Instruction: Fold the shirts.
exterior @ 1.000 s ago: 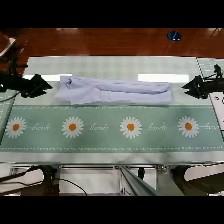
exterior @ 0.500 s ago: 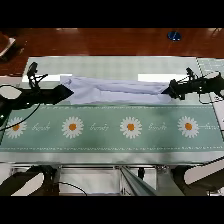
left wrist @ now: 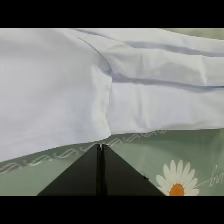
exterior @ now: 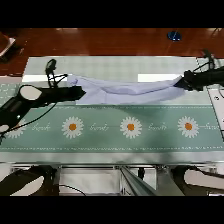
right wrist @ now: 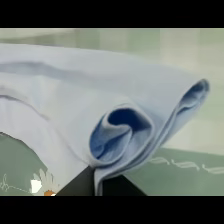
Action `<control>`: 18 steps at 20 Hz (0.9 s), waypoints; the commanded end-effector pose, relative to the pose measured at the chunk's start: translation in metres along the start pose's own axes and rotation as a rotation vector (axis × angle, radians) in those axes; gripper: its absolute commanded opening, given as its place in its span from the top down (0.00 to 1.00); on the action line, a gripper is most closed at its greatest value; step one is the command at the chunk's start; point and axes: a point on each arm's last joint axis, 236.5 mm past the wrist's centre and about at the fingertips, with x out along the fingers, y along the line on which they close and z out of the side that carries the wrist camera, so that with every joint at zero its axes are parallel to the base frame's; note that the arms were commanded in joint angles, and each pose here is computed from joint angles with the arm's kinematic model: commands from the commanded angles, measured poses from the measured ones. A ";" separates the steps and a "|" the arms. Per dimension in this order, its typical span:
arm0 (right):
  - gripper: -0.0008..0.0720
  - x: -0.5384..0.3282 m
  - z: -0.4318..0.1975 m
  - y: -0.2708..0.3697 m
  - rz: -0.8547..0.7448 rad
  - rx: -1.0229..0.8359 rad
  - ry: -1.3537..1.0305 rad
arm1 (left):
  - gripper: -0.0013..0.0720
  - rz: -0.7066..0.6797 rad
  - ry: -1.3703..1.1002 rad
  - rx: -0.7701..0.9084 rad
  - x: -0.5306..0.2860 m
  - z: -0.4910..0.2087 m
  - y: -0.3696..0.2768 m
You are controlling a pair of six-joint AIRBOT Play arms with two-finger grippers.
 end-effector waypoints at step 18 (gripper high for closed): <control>0.96 -0.103 -0.091 0.083 -0.041 -0.103 -0.274 | 0.94 -0.337 0.678 0.272 0.203 -0.213 -0.260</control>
